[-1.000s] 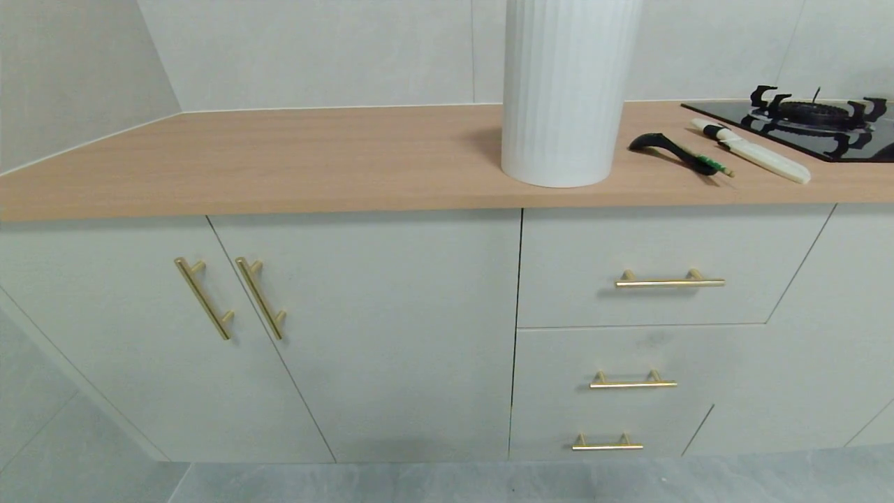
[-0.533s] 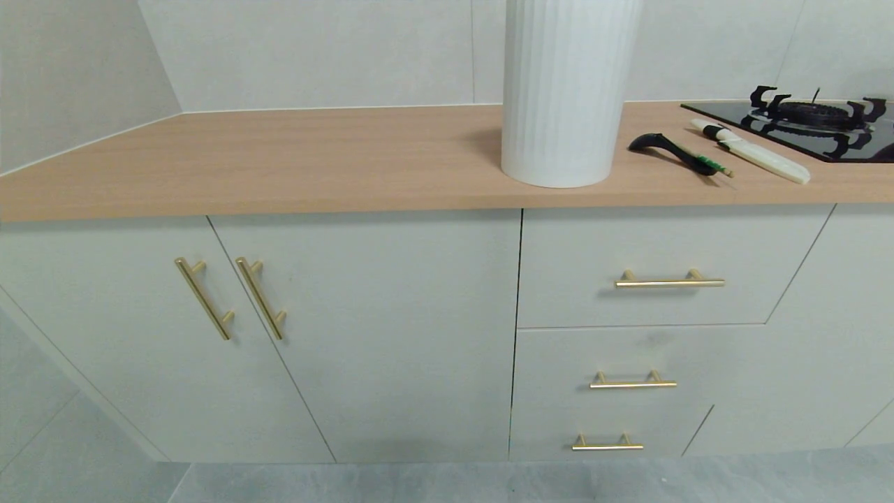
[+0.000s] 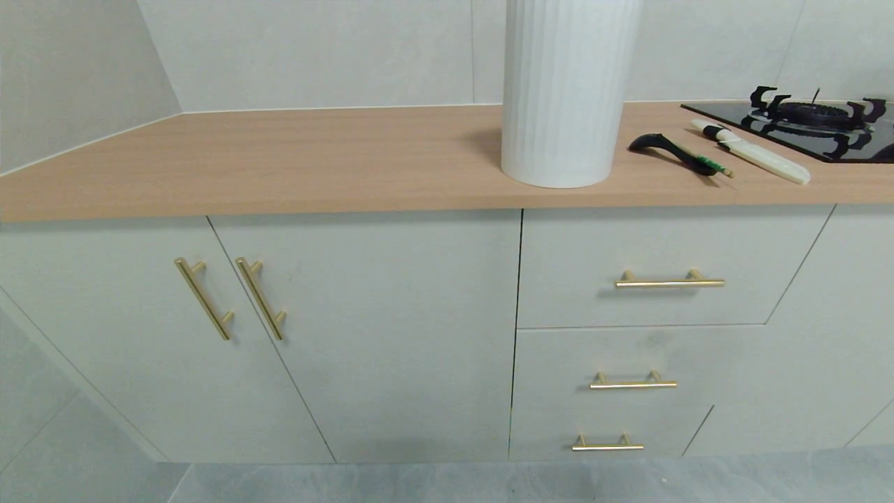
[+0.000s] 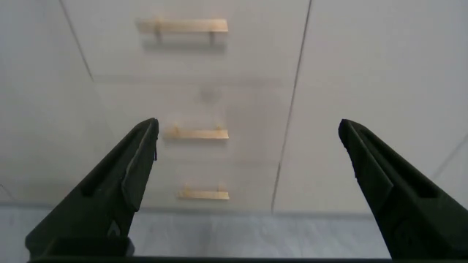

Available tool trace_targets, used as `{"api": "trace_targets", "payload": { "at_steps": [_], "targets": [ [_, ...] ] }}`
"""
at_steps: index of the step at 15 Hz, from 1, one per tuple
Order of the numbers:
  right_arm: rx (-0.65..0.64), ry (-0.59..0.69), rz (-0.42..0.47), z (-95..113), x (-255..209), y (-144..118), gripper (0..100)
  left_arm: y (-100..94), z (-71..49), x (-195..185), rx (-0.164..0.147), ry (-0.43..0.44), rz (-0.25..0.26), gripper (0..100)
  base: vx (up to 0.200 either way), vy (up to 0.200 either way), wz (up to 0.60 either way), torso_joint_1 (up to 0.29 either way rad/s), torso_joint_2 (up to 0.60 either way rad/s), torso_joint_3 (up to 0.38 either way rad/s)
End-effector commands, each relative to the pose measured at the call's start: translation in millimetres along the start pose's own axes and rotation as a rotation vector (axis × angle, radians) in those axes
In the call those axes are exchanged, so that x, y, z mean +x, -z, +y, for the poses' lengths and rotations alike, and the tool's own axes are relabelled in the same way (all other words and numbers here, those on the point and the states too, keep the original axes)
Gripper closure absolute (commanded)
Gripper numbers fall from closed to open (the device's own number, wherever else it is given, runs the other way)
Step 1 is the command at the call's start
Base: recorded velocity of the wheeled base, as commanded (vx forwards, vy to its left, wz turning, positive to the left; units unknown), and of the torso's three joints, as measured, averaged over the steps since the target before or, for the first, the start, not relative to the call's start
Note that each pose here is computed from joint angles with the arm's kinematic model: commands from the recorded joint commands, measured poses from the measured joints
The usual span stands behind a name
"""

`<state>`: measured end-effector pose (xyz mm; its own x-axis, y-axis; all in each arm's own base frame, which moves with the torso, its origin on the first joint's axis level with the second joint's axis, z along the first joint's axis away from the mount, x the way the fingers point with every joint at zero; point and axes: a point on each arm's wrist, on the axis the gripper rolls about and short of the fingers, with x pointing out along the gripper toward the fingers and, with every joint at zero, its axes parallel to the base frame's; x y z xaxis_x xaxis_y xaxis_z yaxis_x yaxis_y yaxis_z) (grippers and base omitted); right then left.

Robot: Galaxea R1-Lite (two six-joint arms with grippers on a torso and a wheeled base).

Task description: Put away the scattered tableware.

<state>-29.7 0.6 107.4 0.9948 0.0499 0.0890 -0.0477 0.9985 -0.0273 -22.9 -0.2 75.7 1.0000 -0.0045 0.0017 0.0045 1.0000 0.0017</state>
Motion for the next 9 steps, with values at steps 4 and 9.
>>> {"api": "trace_targets", "payload": {
  "at_steps": [4, 9],
  "targets": [
    [0.045, -0.202, 0.390, 2, 61, -28, 0, 0.0, 0.0, 0, 0.000, 0.000, 0.000, 0, 0.000, 0.000, 0.00, 0.000, 0.00, 0.000],
    [0.052, -0.234, 0.659, 4, 138, -40, 0, 0.0, 0.0, 0, -0.002, -0.001, 0.000, 0, 0.000, 0.000, 0.00, 0.000, 0.00, 0.000]
  ]
}}
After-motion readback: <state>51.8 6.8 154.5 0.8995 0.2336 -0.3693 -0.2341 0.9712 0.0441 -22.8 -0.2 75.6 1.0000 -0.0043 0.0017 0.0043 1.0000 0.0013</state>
